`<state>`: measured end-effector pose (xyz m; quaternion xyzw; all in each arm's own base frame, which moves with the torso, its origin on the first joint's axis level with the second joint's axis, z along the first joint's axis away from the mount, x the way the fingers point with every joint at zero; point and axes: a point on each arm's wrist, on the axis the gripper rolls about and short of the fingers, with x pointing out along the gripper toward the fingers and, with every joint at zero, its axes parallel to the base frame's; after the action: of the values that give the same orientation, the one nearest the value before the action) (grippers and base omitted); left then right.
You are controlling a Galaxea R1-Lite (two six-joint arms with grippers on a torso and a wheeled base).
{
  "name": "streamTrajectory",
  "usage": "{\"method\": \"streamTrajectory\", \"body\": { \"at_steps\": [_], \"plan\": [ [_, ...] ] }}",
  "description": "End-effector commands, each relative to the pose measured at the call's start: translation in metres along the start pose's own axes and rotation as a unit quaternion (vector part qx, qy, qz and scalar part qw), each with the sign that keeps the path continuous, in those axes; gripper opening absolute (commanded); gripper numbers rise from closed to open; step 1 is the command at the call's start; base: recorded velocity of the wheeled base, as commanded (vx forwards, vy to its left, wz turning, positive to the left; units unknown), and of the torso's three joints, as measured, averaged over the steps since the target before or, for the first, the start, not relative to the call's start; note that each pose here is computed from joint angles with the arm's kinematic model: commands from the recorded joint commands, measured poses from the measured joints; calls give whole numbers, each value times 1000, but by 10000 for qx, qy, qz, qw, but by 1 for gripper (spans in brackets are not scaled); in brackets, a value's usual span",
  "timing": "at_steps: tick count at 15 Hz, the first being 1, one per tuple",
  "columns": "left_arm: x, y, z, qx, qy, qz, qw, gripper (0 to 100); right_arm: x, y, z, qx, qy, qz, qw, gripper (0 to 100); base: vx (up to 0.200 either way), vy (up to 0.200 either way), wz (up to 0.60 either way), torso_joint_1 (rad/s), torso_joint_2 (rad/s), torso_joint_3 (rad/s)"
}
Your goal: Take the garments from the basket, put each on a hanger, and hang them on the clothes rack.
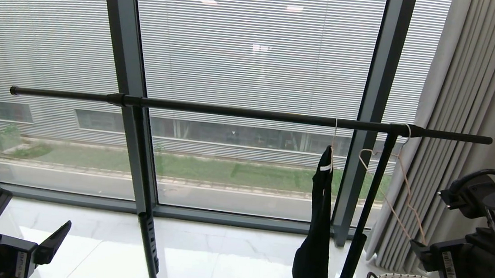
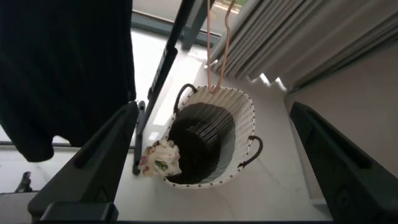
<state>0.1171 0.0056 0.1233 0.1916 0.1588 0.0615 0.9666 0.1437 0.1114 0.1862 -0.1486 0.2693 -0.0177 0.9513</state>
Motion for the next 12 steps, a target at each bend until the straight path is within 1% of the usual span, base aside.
{"method": "streamTrajectory", "body": {
  "at_steps": [1,8,12],
  "plan": [
    [-4,0,-2,-9,-48,24,10000,100,-2,2,-1,-49,-29,64,10000,100,0,0,0,-261,549,300],
    [-4,1,1,-24,-105,62,9999,100,-2,1,-1,-136,-58,-56,9999,100,0,0,0,-233,533,293],
    [-4,2,-1,-29,-69,88,9999,100,-2,4,-3,-387,-12,-8,9992,100,0,0,0,-217,499,281]
  ]
}}
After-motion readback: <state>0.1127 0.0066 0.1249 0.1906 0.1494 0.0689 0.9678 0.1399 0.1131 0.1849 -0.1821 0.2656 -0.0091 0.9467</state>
